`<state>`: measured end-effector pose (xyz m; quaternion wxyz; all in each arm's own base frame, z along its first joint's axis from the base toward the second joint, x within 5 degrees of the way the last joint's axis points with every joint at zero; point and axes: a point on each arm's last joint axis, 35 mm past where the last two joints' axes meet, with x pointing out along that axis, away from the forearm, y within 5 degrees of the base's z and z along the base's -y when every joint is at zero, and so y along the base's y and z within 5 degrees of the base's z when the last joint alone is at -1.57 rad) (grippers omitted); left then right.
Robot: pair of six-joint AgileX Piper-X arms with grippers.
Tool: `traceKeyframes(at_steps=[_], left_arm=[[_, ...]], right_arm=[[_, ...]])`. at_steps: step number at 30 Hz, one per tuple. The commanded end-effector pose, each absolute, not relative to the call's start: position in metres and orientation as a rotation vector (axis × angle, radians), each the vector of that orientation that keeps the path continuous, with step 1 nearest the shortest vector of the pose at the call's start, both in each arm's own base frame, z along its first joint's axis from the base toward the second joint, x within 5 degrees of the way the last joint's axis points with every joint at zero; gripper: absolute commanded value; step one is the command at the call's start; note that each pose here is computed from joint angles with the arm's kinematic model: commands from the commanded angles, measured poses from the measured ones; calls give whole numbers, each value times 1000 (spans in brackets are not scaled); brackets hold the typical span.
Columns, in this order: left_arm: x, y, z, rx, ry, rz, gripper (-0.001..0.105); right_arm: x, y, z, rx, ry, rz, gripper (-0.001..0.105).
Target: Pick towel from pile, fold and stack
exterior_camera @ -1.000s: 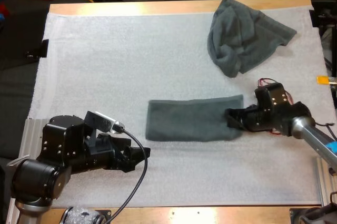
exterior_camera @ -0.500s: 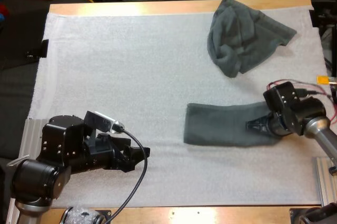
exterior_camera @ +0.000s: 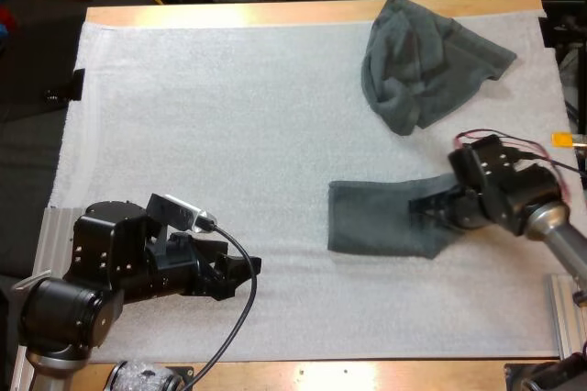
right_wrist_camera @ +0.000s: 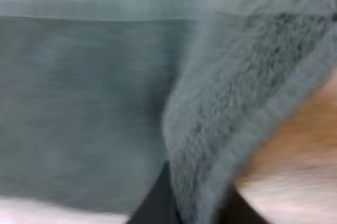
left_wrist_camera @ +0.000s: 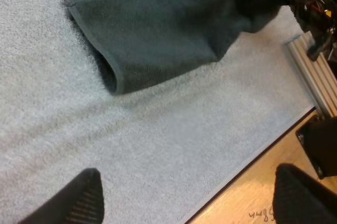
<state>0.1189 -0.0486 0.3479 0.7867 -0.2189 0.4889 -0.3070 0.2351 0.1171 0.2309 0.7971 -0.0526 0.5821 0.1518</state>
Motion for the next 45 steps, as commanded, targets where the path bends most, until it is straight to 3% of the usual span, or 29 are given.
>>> traceKeyframes(at_steps=[1, 6, 13, 29, 32, 37, 40, 45], left_arm=[[120, -49, 349, -466, 1050, -654, 65], [120, -49, 349, -466, 1050, -654, 65], [120, -49, 349, -466, 1051, -653, 65], [119, -49, 349, -467, 1056, -652, 65], [119, -49, 349, -467, 1056, -652, 65], [119, -49, 349, -467, 1056, -652, 65], [119, -49, 349, -467, 1056, -652, 65], [119, -49, 349, -467, 1056, -652, 65]], right_arm=[[237, 127, 238, -70, 1197, 370, 1], [233, 158, 237, -26, 1138, 448, 1], [236, 188, 210, 49, 1203, 497, 1], [248, 203, 164, 133, 1338, 516, 2], [248, 203, 163, 124, 1334, 502, 17], [249, 205, 164, 153, 1338, 548, 64], [249, 208, 166, 185, 1341, 619, 73], [249, 214, 169, 216, 1317, 696, 72]])
